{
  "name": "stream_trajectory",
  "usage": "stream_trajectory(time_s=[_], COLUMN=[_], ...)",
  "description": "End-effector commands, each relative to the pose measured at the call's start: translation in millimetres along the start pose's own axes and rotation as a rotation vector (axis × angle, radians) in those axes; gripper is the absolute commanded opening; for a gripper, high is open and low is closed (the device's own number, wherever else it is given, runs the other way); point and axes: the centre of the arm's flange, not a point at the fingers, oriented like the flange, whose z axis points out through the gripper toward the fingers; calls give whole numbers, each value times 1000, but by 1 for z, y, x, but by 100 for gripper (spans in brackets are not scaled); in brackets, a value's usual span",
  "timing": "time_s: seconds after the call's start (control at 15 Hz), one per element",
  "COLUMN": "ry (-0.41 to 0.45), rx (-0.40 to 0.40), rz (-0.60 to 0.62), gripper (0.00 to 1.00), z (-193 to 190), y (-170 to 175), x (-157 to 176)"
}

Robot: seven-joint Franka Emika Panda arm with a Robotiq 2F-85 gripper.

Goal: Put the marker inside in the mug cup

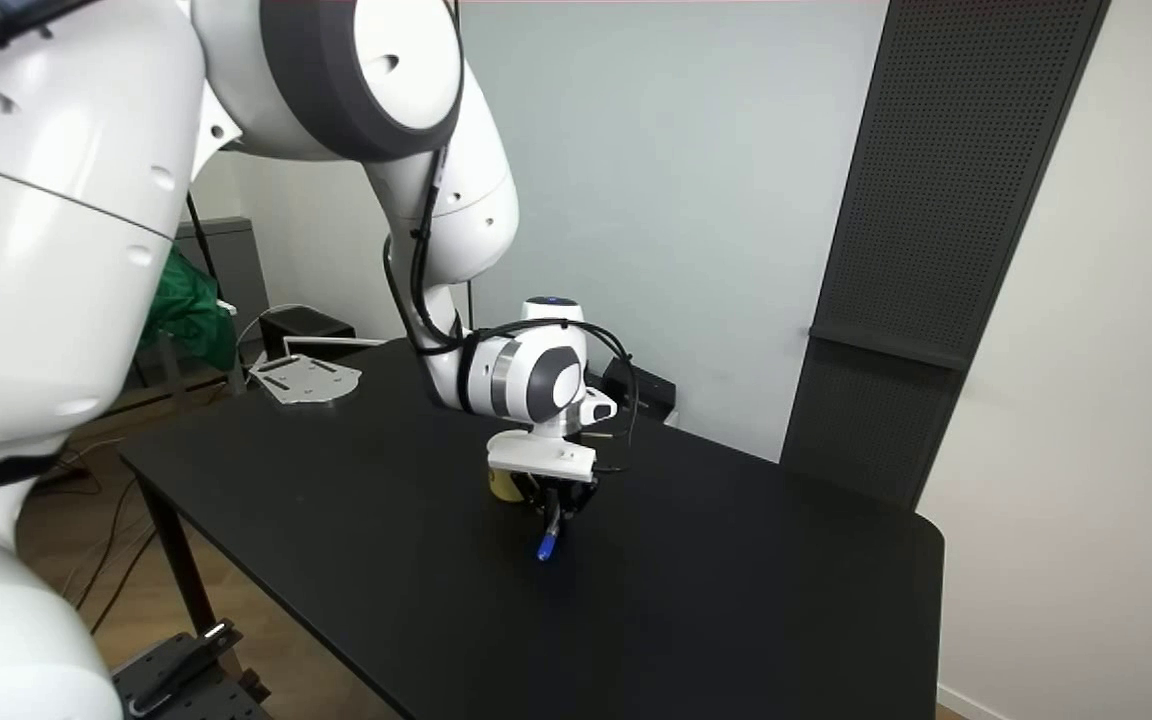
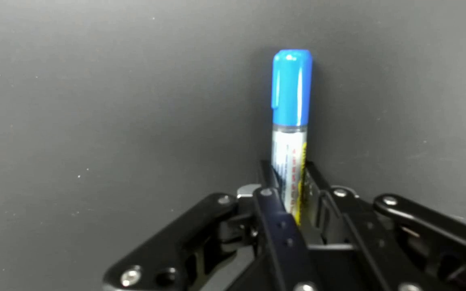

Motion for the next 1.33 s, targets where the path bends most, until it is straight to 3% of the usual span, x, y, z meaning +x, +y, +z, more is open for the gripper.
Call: stream_trajectory(time_s=[0.0,0.4,0.73,1.0,1.27], ry=[-21,-151,-240,-298,-331], rx=[15,-9,-5,-2,21], rz=[24,18,-13,-72,-143], gripper=[5,5,5,5,5], z=[-35,-113,-169,-189,-185], y=[5,11,2,-22,-54], x=[-5,-6,17,51,86])
